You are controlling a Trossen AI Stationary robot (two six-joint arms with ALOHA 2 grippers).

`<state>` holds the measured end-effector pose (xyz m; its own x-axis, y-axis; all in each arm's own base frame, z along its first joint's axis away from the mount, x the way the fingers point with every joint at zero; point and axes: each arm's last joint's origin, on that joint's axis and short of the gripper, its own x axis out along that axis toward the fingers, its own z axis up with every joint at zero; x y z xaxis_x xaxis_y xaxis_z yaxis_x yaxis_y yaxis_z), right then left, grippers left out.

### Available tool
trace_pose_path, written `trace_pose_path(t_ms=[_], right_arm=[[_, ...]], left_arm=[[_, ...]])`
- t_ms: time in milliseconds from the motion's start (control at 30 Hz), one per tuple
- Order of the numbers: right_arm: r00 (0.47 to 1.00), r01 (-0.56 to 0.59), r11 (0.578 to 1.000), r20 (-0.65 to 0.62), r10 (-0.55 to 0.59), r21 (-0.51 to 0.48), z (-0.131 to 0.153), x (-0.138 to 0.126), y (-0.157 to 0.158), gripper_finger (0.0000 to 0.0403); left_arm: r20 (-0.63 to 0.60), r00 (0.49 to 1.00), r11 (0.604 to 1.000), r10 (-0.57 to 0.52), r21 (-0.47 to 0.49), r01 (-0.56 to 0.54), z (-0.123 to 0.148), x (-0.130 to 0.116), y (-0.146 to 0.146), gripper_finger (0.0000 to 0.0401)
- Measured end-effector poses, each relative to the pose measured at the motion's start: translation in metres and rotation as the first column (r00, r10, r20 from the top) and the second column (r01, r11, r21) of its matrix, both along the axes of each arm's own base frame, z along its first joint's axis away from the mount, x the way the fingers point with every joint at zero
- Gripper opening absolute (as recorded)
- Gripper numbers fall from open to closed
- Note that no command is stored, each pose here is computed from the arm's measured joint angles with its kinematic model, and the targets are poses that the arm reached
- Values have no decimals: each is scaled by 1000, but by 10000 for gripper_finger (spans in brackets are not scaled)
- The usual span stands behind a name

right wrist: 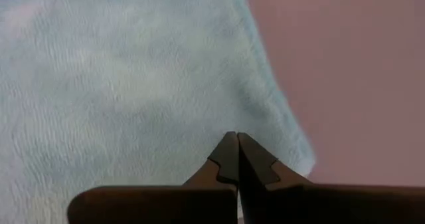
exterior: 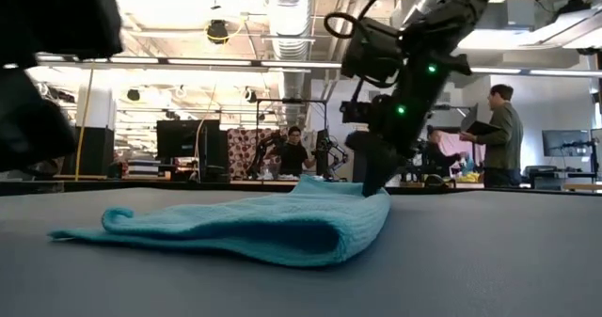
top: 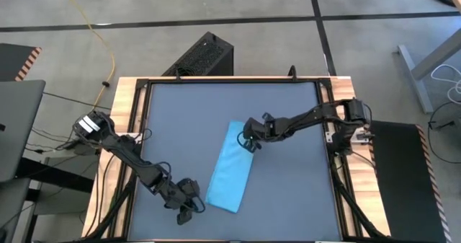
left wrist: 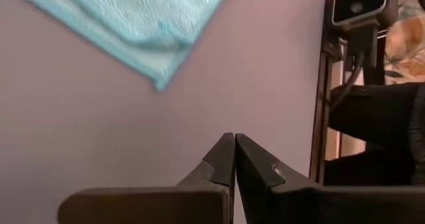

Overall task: Roll towel
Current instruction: Fold the blue towel, then adjust the blue mat

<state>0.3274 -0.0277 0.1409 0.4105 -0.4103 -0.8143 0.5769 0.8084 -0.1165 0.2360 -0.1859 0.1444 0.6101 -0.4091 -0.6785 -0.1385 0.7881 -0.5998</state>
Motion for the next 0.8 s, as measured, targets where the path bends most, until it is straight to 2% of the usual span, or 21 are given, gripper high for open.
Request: trace_pose_path(t_ms=[200, 367, 467, 567, 667, 800], right_arm=[[985, -172, 985, 18, 172, 13, 30, 7, 9, 17], [976, -208, 978, 77, 206, 24, 68, 2, 30, 17], [963, -239, 967, 154, 223, 91, 83, -5, 50, 17], [950, -281, 946, 185, 250, 164, 89, -11, 76, 17], [967, -244, 952, 116, 225, 184, 81, -22, 102, 17], [996, -93, 981, 30, 90, 168, 67, -45, 126, 17]], left_arm=[[103, 994, 992, -48, 117, 36, 16, 3, 10, 0], [72, 997, 977, -24, 211, 9, 21, -1, 23, 0], [28, 1000, 968, -12, 253, 5, 19, -4, 30, 0], [47, 998, 960, -44, 279, 29, 20, -2, 31, 0], [75, 995, 949, -67, 313, 40, 20, 3, 34, 0], [-15, 1000, 920, -28, 392, 31, 13, 1, 48, 0]])
